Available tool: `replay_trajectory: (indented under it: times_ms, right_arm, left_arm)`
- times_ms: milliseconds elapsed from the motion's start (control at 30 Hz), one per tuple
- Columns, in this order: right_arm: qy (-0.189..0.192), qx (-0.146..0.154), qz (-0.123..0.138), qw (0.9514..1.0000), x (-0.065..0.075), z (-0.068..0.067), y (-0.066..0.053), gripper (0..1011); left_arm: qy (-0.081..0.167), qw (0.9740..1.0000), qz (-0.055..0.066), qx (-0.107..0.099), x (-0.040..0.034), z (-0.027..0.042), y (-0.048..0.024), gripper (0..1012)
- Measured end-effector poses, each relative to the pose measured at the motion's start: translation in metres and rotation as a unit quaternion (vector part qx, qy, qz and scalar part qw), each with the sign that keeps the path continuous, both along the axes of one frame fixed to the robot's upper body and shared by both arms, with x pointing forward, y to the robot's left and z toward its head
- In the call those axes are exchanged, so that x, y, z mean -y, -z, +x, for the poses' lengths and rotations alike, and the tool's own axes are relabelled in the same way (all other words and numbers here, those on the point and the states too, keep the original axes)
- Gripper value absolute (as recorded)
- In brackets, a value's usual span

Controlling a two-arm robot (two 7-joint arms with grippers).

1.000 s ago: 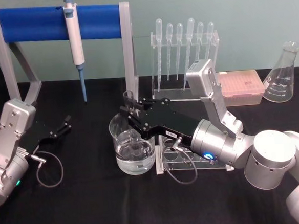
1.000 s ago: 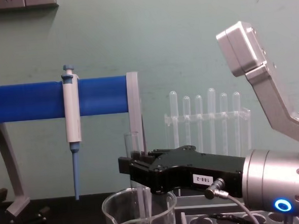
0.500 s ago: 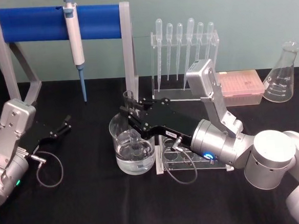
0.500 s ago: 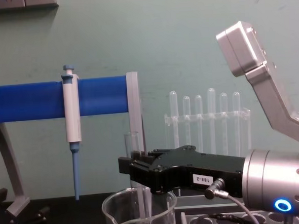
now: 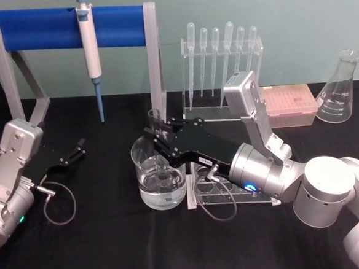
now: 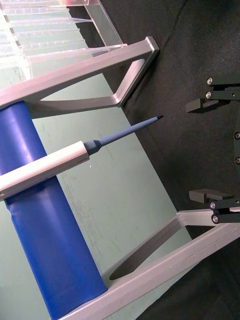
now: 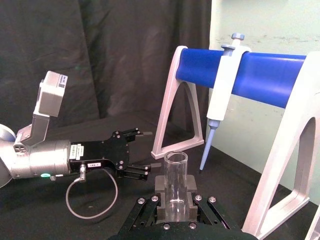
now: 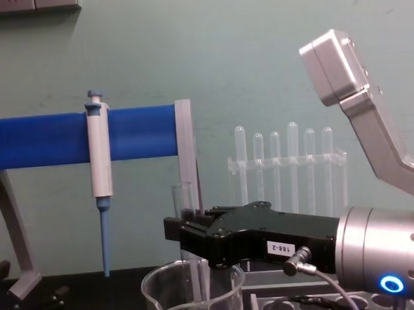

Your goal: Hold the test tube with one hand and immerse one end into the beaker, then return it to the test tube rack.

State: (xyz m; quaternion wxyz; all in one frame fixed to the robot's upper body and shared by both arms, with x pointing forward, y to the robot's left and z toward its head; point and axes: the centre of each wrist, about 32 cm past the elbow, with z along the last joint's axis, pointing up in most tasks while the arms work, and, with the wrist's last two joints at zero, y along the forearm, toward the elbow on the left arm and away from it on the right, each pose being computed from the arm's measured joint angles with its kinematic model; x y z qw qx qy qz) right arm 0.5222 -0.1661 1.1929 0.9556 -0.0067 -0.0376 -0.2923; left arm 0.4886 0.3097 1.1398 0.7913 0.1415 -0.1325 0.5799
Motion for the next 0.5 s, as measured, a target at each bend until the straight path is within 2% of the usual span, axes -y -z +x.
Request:
replay_trajectory:
  times_ms: [500]
  right_arm:
    - [0.000,0.000,0.000,1.0000,0.0000,0.0000,0.0000,224]
  left_arm:
    - [0.000,1.0000,0.000,0.000,0.0000,0.0000,0.0000,1000]
